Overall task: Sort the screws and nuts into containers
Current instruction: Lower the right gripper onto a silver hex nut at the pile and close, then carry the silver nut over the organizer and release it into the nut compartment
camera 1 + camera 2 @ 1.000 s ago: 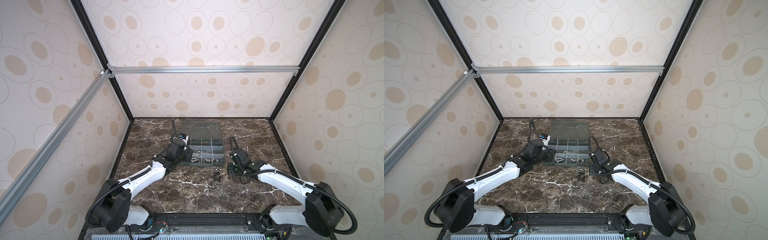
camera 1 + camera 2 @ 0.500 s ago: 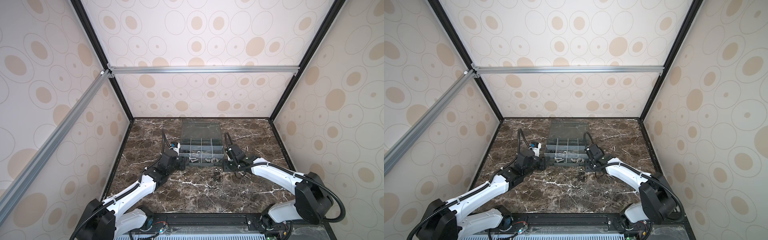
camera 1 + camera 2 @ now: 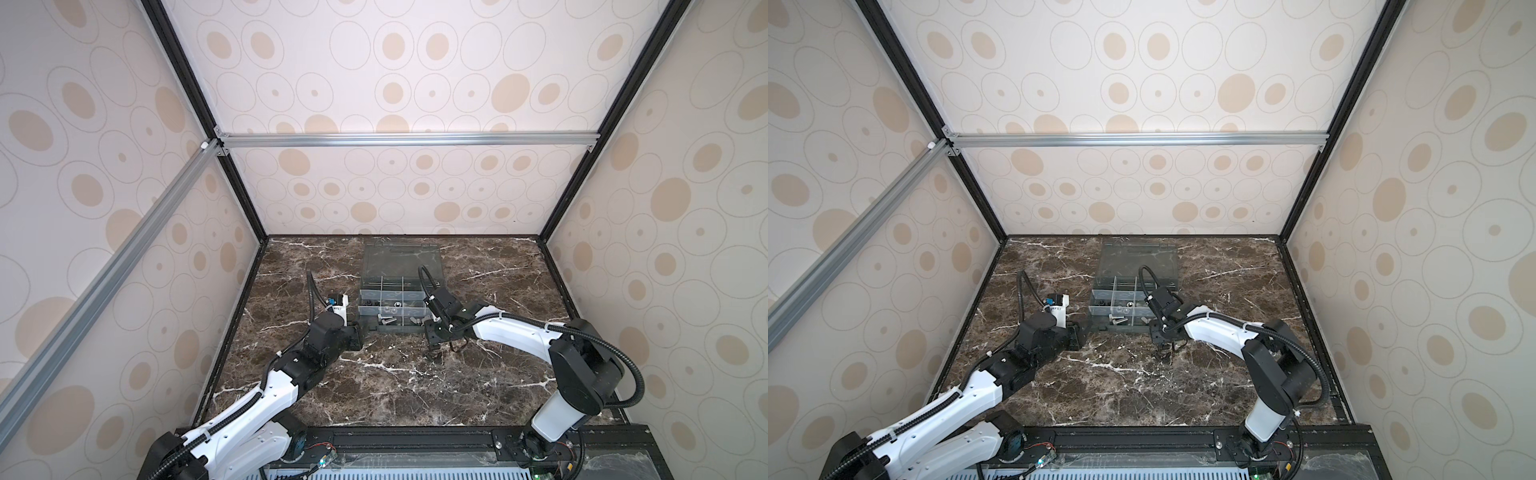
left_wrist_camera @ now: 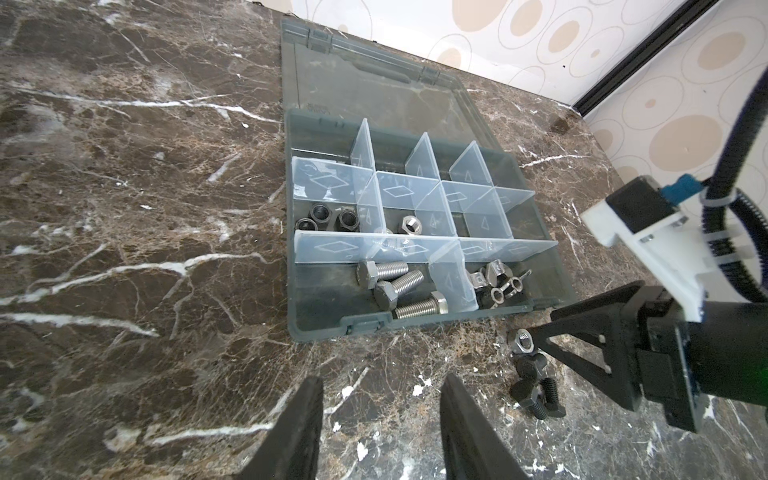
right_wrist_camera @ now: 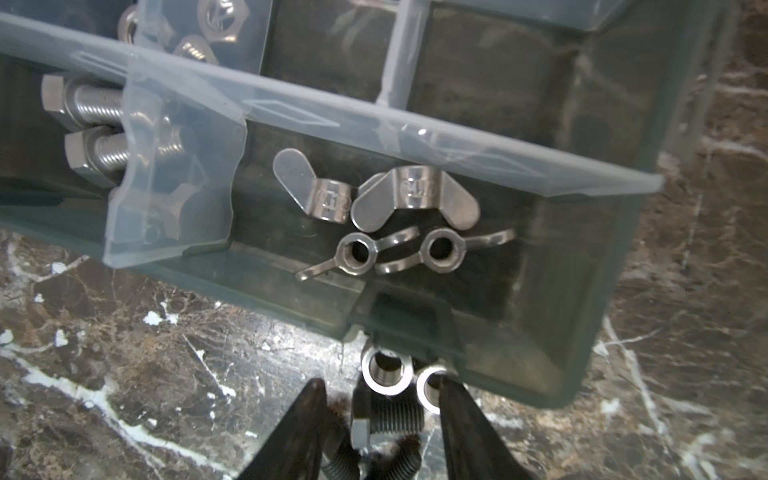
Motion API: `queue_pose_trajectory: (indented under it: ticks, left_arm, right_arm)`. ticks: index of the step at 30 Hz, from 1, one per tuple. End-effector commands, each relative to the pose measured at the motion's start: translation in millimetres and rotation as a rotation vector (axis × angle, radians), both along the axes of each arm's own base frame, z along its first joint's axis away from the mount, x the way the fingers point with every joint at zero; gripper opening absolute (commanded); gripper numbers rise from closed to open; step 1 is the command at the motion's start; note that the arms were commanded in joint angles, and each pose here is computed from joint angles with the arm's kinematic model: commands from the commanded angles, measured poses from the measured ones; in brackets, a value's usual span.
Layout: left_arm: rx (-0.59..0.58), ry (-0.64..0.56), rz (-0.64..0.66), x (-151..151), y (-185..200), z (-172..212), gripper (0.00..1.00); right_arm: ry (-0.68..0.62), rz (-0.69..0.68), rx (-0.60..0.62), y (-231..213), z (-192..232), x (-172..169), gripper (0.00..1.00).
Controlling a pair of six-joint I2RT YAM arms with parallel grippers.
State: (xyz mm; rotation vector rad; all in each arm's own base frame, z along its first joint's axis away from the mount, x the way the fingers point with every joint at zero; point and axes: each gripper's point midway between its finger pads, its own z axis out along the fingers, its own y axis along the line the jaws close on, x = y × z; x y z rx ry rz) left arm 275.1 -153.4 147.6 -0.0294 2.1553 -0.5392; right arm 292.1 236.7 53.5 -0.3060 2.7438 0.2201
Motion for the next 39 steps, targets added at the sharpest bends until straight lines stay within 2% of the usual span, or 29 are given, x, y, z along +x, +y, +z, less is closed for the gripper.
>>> queue_pose_trajectory:
  ticks: [1, 23, 39]
  left_arm:
    - [-0.013, 0.018, 0.045, -4.4, 9.8, -4.8, 0.47]
    - [-0.039, 0.03, 0.077, -16.0, 19.4, -12.5, 0.46]
    - [-0.042, 0.032, 0.078, -16.0, 19.1, -12.6, 0.46]
  right_arm:
    - [0.0, 0.04, -0.059, 0.2, -4.2, 0.4, 0.47]
    - [0.033, 0.138, -0.151, 2.9, -30.0, 1.2, 0.42]
    - [0.053, 0.15, -0.169, 3.7, -37.8, -12.8, 0.24]
